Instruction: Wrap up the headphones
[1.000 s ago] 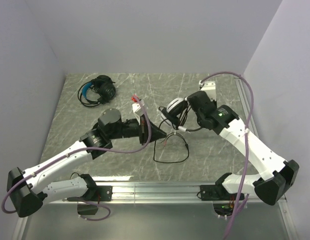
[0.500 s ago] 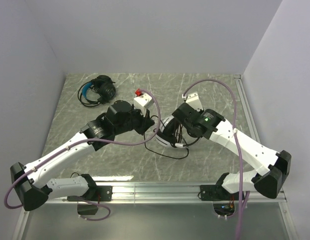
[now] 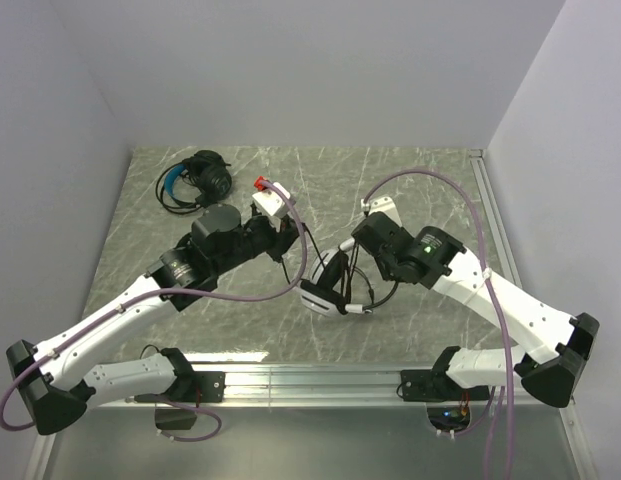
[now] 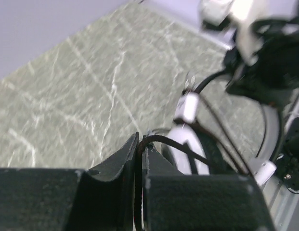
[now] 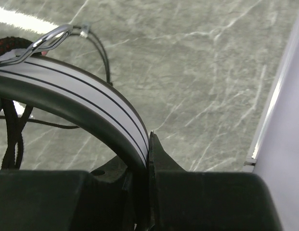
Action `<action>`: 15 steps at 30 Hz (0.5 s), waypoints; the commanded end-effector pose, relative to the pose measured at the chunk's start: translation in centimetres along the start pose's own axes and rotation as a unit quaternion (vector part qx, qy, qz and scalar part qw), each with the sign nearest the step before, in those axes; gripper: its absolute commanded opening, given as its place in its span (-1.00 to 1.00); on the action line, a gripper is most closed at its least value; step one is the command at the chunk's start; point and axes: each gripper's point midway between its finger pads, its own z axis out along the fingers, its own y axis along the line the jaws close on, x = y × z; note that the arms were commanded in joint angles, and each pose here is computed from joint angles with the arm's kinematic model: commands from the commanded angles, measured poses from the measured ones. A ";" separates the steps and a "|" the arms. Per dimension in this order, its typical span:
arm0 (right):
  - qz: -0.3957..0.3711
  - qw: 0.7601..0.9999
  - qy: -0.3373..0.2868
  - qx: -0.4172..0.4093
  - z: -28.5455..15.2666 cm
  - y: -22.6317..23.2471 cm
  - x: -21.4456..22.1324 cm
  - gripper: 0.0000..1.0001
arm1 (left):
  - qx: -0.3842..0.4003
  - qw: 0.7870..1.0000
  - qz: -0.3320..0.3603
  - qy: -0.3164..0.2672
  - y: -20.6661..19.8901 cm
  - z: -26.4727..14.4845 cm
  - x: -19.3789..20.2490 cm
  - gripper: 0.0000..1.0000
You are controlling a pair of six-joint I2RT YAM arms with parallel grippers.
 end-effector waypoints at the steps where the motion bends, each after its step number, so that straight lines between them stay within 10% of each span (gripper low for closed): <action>1: 0.014 0.998 -0.029 -0.048 -0.6 1.6 -0.8 -1.00 | 0.037 0.997 0.036 -0.065 -0.7 0.2 -3.8 -0.76; 15: 0.012 0.991 -0.046 -0.127 -2.0 4.1 -0.8 -1.00 | 0.113 0.987 0.057 -0.098 -1.5 1.9 -4.7 -0.78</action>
